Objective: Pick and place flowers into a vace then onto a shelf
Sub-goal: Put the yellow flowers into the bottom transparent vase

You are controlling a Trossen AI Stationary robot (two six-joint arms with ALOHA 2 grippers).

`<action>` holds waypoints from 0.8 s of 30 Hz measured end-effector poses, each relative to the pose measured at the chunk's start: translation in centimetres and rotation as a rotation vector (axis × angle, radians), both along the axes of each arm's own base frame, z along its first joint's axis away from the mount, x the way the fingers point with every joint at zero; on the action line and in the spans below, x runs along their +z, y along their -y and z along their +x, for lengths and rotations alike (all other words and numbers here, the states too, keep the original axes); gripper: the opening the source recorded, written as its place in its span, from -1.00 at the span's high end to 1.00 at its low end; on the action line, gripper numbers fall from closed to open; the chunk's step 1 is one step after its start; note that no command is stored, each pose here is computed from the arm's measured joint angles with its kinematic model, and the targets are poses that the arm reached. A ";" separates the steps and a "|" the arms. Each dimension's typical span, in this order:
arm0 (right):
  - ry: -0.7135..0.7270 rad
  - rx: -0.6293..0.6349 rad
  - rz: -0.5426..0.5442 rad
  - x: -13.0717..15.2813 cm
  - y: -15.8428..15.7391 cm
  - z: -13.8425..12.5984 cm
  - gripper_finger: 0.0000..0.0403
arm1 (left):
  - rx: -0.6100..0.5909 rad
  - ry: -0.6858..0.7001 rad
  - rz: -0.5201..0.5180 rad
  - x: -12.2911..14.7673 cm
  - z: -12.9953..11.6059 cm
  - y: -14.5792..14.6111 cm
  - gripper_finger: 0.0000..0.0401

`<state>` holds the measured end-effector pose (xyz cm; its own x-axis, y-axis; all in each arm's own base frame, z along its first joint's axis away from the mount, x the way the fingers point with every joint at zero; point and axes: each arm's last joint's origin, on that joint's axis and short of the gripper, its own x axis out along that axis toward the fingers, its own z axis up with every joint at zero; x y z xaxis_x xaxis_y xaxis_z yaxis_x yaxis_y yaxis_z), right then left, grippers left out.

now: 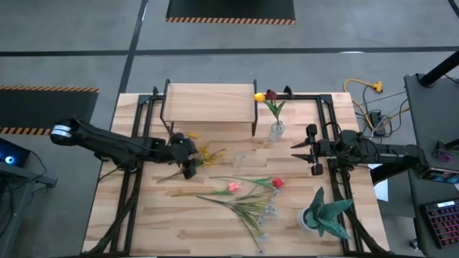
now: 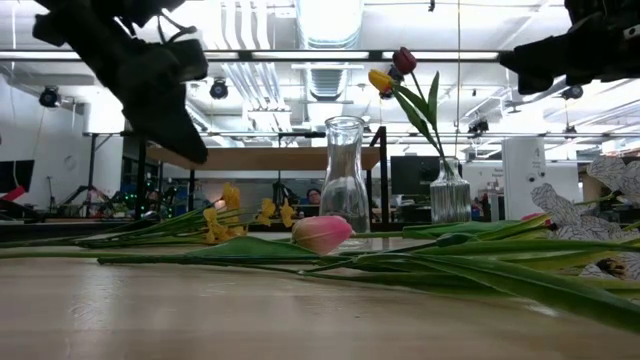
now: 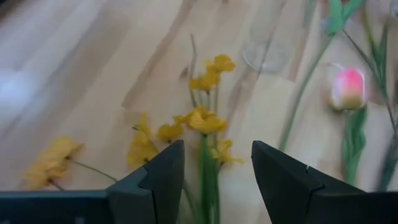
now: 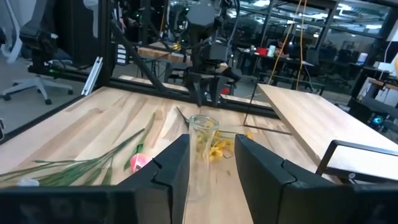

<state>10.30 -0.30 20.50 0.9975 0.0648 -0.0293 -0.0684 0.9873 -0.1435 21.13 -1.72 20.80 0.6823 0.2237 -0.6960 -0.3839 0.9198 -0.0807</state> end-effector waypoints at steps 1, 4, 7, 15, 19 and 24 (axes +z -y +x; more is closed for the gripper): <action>0.001 -0.002 -0.003 0.0 0.0 0.0 0.42 | -0.008 -0.012 -0.007 -0.2 0.2 0.1 0.15; 0.003 -0.002 -0.017 0.0 0.0 0.0 0.44 | -0.015 -0.052 -0.010 -0.9 1.0 0.2 0.12; 0.003 -0.002 -0.025 0.0 0.0 0.0 0.47 | -0.014 -0.102 -0.004 -1.9 1.6 0.3 0.05; 0.006 -0.001 -0.049 0.0 0.0 0.0 0.51 | 0.000 -0.156 -0.010 -2.6 2.2 0.3 -0.19; 0.006 0.000 -0.055 0.0 0.0 0.0 0.53 | -0.013 -0.219 -0.042 -2.0 2.0 0.4 -0.24; 0.006 0.000 -0.054 0.0 0.0 0.0 0.52 | 0.031 -0.312 -0.092 0.3 1.9 0.5 -0.24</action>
<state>10.30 -0.31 20.52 0.9976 0.0633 -0.0273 -0.0674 0.9781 -0.1971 23.05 -2.23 21.11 0.4265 0.1675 -0.8888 -0.4307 0.9018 -0.0368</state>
